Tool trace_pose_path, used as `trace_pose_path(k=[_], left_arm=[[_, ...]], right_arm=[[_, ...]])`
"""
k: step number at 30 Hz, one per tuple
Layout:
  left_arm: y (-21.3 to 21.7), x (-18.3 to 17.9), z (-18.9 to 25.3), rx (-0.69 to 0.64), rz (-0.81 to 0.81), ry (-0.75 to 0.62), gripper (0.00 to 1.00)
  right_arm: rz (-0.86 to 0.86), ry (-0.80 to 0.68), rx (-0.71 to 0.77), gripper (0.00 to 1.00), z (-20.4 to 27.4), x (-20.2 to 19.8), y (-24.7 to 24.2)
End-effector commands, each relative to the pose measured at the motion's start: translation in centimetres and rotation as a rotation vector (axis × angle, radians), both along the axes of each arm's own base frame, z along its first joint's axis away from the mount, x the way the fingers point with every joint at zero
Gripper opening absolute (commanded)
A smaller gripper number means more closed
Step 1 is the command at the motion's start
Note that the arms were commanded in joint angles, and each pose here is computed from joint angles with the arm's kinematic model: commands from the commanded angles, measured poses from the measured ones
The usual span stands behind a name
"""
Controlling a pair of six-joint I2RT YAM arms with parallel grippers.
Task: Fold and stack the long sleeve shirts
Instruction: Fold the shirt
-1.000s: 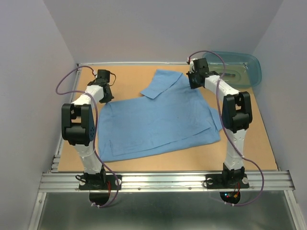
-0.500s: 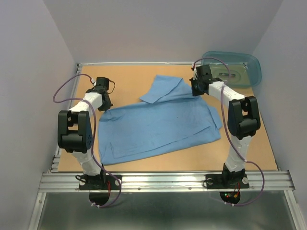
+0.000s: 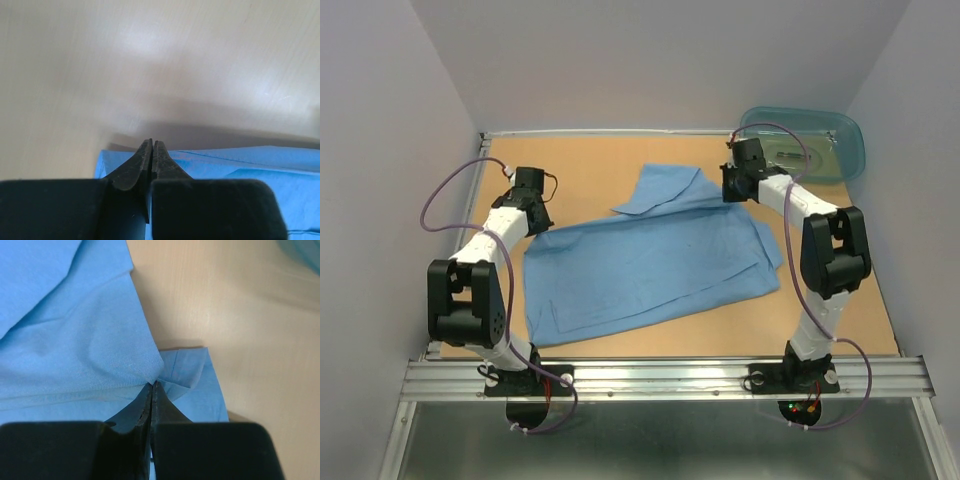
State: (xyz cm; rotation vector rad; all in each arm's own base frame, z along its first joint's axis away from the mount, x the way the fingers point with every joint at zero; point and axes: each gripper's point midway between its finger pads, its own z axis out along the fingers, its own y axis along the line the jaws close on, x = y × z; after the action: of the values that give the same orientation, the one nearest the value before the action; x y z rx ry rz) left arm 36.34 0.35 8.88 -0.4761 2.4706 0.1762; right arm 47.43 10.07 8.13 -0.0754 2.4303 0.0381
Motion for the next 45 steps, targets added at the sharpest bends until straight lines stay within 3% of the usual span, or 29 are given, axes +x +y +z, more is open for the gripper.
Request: trace_pose_path(k=[1,11,19,31,36,39,40,45], left_arm=[[1.2,-2.2,0.2,0.042,0.032,0.018,0.03],[0.2,-5.1,-0.4,-0.009,0.018,0.033,0.03],[-0.4,-5.2,0.8,-0.041,0.015,0.006,0.04],[-2.7,-7.0,1.1,-0.164,-0.041,0.071,0.12],[-2.7,-7.9,0.3,-0.171,-0.033,0.107,0.33],[-2.5,-7.6,0.6,-0.164,-0.017,0.091,0.64],[-2.5,-7.4,1.0,-0.165,-0.013,0.078,0.69],[-2.7,-6.0,2.7,-0.178,-0.002,0.003,0.74]], right_arm=[[-0.098,-0.135,-0.038,0.01,4.2,0.9,-2.1],[-0.162,-0.101,-0.011,0.01,2.8,-2.1,-2.8],[-0.254,-0.087,0.004,0.0,1.6,-3.9,-3.8],[-0.289,-0.124,0.0,0.01,2.9,-4.6,-4.5],[-0.312,-0.085,-0.005,0.04,1.2,-6.5,-5.0],[-0.329,-0.063,-0.013,0.14,0.3,-7.5,-5.4],[-0.335,-0.055,-0.016,0.18,-0.1,-8.1,-5.5],[-0.352,-0.078,-0.005,0.37,0.7,-9.1,-5.8]])
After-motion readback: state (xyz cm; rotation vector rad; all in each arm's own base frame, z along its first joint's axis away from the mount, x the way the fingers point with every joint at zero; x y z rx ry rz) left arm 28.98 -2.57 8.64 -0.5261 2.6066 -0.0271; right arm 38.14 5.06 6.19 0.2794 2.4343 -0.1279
